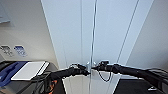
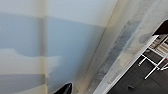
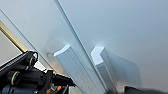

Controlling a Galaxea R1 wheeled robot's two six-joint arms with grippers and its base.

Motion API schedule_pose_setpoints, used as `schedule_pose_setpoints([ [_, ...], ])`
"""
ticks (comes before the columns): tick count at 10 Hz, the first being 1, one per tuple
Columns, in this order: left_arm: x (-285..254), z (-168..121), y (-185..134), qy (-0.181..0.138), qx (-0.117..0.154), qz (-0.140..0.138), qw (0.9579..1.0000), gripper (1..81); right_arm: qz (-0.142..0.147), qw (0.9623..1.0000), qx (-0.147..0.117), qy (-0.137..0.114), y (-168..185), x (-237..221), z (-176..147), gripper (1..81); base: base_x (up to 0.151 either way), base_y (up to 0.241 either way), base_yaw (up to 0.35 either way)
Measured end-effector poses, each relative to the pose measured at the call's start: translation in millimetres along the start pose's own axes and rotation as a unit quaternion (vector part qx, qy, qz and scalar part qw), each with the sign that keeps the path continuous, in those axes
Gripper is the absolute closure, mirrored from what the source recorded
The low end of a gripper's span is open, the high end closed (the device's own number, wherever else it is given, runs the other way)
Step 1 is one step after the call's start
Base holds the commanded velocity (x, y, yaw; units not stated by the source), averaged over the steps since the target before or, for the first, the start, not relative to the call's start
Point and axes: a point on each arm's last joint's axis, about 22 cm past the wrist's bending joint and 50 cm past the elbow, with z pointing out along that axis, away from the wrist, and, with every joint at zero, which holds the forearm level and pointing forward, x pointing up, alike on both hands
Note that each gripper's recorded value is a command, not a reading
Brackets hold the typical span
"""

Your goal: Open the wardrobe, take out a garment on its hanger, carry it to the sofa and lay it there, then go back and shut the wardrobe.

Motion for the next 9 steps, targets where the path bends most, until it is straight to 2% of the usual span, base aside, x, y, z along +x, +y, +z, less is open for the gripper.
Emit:
schedule_pose_setpoints([
  [5, 7, 23, 15, -0.007, 0.012, 0.014, 0.9998, 1.0, -0.002, 1.0, -0.005, 0.001, 4, 1, 2, 1.0, 0.0, 0.0, 0.0],
  [9, 4, 31, 13, -0.017, 0.025, 0.01, 0.9995, 1.0, -0.01, 0.9999, 0.002, -0.007, -13, 0, 17, 1.0, 0.0, 0.0, 0.0],
])
